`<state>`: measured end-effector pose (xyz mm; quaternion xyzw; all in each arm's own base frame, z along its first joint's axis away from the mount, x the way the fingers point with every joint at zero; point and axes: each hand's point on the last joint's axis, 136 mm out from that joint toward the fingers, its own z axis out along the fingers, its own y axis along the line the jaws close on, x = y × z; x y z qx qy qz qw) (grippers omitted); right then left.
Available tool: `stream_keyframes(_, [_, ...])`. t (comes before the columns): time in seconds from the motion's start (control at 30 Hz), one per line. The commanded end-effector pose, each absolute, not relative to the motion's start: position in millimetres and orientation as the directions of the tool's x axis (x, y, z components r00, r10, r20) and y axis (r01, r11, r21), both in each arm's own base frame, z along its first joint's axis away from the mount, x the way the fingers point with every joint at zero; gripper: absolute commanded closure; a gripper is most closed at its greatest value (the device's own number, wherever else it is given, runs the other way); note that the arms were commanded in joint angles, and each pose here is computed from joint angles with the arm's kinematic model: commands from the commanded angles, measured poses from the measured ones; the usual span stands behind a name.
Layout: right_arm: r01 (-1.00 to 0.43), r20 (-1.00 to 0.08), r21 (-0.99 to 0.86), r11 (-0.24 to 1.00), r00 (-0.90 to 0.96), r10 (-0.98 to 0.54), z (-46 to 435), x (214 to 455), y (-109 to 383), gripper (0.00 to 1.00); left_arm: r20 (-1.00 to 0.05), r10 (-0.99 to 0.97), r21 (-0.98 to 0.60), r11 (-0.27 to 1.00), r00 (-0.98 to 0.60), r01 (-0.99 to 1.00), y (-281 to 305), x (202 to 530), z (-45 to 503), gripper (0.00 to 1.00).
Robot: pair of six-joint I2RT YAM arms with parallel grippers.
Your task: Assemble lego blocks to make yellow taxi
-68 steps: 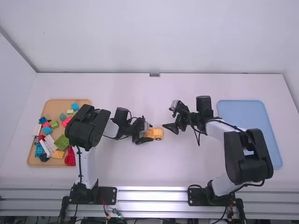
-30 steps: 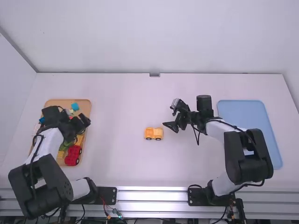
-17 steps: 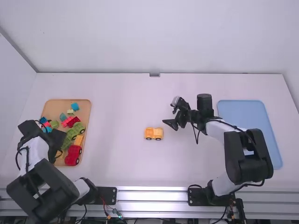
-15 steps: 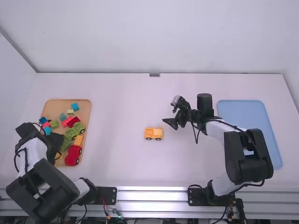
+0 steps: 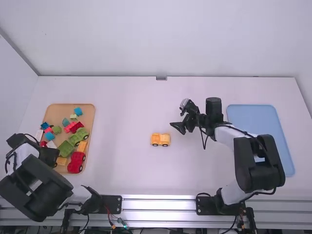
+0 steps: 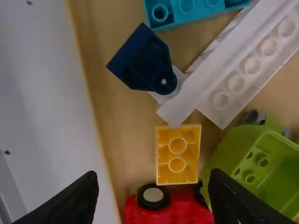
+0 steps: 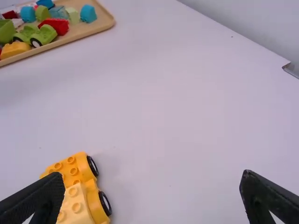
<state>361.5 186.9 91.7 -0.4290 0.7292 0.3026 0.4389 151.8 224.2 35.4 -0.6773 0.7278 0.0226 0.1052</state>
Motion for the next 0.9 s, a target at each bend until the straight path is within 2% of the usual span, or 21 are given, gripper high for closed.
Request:
stream_keyframes(0.0, [-0.893, -0.904, 0.063, 0.445, -0.24, -0.353, 97, 361, 188, 0.01, -0.154, -0.985, -0.092, 0.092, -0.077, -0.991, 226, 152, 26, 0.37])
stream_keyframes(0.07, [-0.893, -0.904, 0.065, 0.446, -0.242, -0.352, 97, 361, 188, 0.01, -0.139, -0.987, -0.087, 0.096, -0.083, -0.992, 229, 155, 20, 0.41])
stream_keyframes(0.27, [-0.889, -0.903, 0.079, 0.452, -0.256, -0.345, 97, 362, 188, 0.01, -0.13, -0.987, -0.082, 0.104, -0.092, -0.991, 234, 162, 12, 0.41])
stream_keyframes(0.67, [-0.888, -0.9, 0.086, 0.451, -0.264, -0.347, 96, 360, 188, 0.01, -0.121, -0.969, -0.073, 0.224, -0.214, -0.972, 215, 192, -2, 0.41])
stream_keyframes(0.87, [-0.887, -0.896, 0.097, 0.452, -0.276, -0.349, 94, 359, 188, 0.01, -0.116, -0.98, -0.002, 0.166, -0.164, -0.986, 212, 179, -3, 0.43])
